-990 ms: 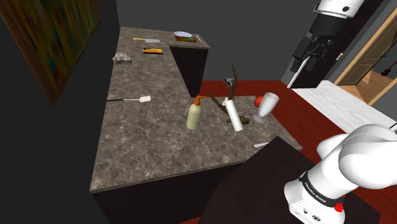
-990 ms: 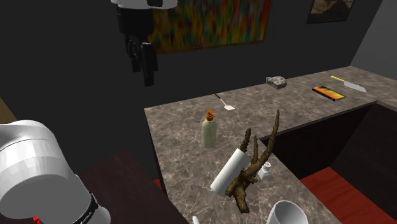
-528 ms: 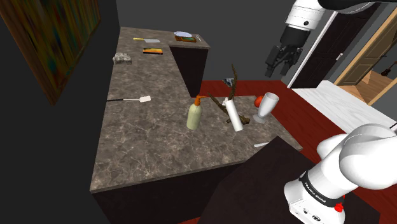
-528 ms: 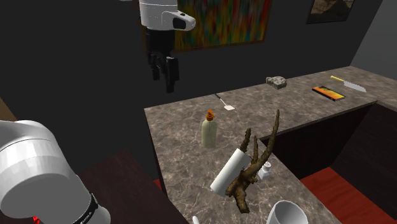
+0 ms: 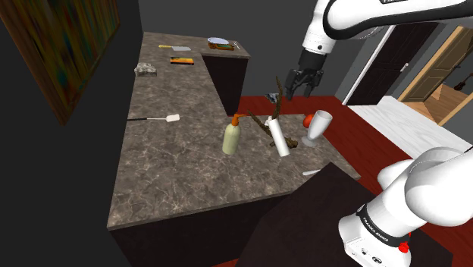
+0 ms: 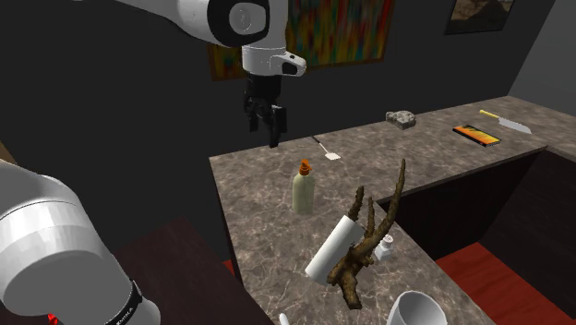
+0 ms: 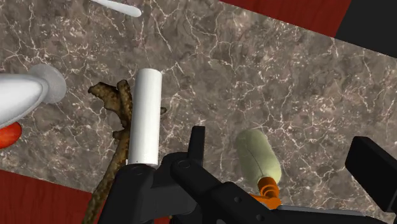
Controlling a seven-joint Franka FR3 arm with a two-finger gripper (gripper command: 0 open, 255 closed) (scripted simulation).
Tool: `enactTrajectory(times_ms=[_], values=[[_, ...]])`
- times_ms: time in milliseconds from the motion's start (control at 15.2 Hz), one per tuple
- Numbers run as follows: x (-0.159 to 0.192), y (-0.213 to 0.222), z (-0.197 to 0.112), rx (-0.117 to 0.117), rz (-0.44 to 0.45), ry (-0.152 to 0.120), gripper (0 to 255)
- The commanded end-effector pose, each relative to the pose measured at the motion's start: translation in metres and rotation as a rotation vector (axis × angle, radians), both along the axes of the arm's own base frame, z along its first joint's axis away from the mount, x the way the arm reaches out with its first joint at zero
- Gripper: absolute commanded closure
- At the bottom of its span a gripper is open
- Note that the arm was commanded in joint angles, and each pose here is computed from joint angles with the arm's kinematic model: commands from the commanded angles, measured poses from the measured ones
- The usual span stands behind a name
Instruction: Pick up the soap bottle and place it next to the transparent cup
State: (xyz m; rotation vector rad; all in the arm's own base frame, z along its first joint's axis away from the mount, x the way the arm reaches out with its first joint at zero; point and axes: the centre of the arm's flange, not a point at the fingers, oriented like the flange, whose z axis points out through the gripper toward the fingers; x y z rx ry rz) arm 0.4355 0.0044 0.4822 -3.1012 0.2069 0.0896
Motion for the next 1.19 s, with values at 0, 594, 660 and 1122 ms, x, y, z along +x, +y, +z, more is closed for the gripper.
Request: enactTrajectory(times_ms=[0, 594, 660, 1122], values=[[0.021, 0.007, -0.016, -0.003, 0.005, -0.001, 0], [0.112, 0.029, -0.091, -0.016, 0.026, 0.001, 0], [0.121, 0.032, -0.099, -0.017, 0.029, 0.001, 0], [0.191, 0.050, -0.158, -0.028, 0.046, 0.002, 0]])
